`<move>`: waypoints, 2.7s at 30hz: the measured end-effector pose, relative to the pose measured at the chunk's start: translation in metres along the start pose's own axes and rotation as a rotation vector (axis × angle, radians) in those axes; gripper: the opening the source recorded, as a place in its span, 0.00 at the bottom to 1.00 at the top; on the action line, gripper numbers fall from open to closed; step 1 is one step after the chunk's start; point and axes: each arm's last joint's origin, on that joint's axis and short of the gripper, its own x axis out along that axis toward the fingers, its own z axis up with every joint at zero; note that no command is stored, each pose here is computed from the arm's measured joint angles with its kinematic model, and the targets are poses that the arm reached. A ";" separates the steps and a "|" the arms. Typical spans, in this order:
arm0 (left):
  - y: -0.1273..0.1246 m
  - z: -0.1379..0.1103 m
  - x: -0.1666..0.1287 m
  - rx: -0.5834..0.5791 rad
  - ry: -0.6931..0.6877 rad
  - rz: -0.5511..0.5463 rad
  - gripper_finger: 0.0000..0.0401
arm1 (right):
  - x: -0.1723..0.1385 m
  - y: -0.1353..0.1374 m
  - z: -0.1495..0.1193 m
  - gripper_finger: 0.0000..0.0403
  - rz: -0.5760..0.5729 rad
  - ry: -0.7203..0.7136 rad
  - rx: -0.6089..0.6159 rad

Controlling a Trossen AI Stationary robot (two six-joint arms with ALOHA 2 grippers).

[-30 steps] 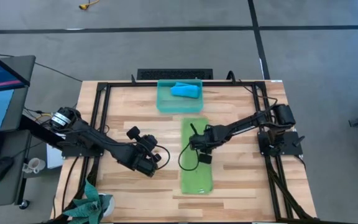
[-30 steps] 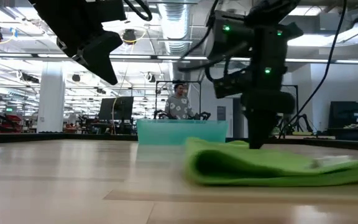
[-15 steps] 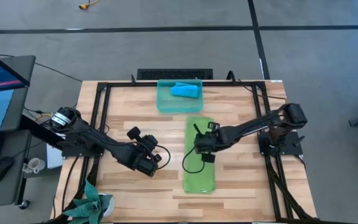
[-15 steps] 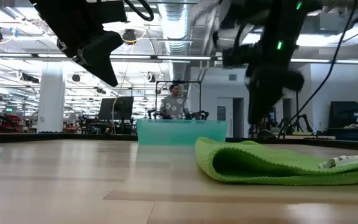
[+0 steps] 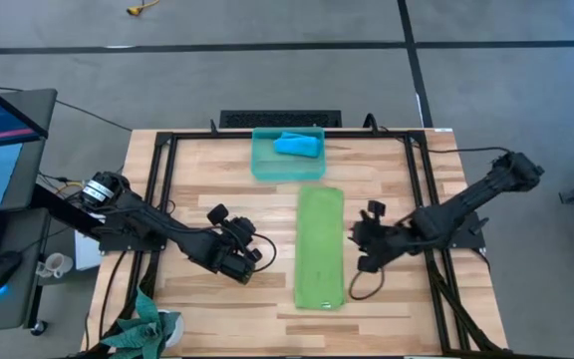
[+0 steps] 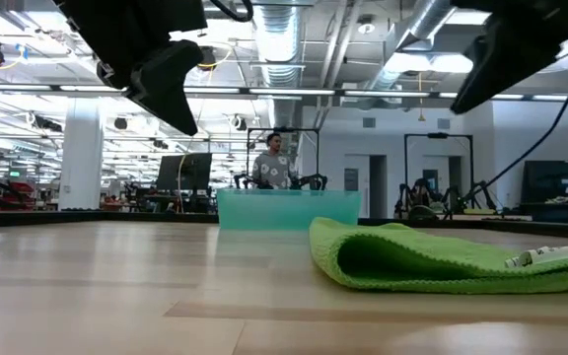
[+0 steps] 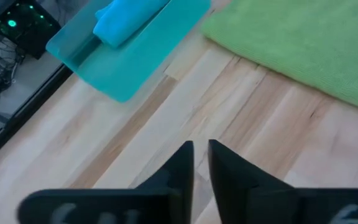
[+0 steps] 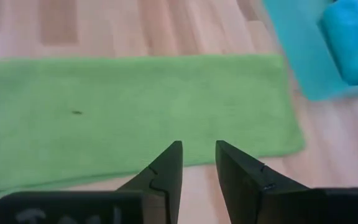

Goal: Roll microfiber towels into tight, uniform cylinder then place into a basket
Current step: Roll the green microfiber cloth

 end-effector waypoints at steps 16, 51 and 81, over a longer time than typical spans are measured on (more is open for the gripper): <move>-0.022 0.019 -0.002 -0.036 -0.075 -0.222 0.52 | -0.009 0.052 -0.021 0.30 0.196 -0.198 -0.129; -0.126 0.027 -0.014 0.397 -0.218 -0.791 0.51 | 0.008 0.108 -0.011 0.30 0.275 -0.278 -0.343; -0.133 0.032 -0.045 0.625 -0.103 -0.682 0.51 | -0.001 0.120 -0.012 0.59 0.283 -0.128 -0.417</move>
